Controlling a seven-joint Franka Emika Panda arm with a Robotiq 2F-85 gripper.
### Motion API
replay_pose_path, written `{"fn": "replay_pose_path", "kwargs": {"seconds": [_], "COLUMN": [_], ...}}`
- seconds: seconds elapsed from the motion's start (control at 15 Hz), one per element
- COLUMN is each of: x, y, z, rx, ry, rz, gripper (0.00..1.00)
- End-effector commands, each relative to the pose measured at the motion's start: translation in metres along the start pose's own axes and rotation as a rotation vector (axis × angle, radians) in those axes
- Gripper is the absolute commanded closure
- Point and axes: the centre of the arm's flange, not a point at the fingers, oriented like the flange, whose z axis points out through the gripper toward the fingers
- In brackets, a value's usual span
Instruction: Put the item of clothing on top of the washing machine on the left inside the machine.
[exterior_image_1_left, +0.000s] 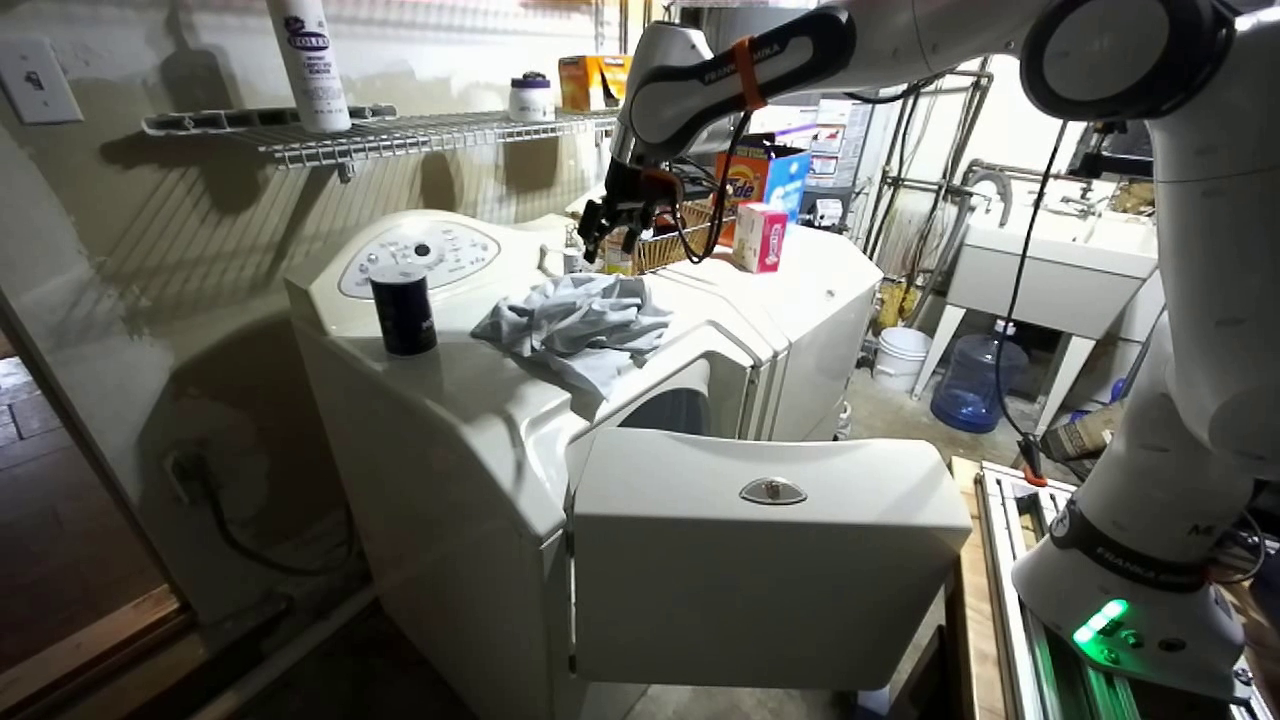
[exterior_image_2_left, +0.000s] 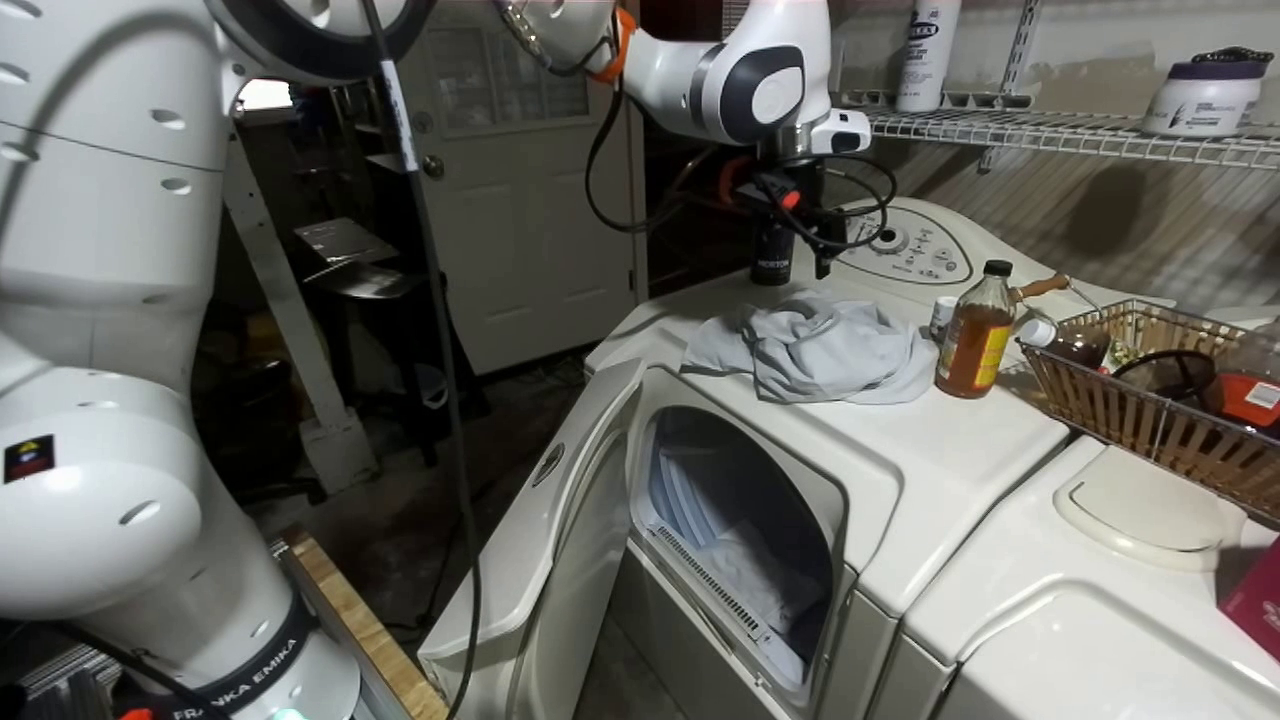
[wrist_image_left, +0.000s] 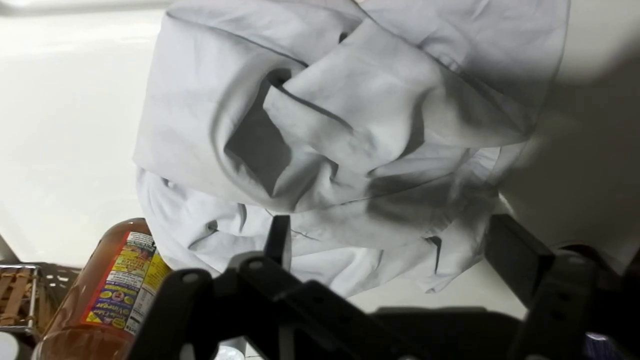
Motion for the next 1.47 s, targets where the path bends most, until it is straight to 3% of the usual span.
{"fn": "replay_pose_path", "kwargs": {"seconds": [0.0, 0.27, 0.67, 1.2, 1.27, 1.4], "x": [0.006, 0.016, 0.035, 0.047, 0.047, 0.045], "y": [0.001, 0.004, 0.011, -0.005, -0.007, -0.011], "z": [0.009, 0.052, 0.112, 0.160, 0.164, 0.170], "rx": [0.003, -0.038, -0.156, -0.104, -0.108, -0.115], "ry": [0.011, -0.013, 0.016, -0.039, -0.055, -0.093], "rz": [-0.014, -0.007, -0.041, -0.081, -0.086, -0.095], "gripper": [0.00, 0.00, 0.00, 0.00, 0.15, 0.34]}}
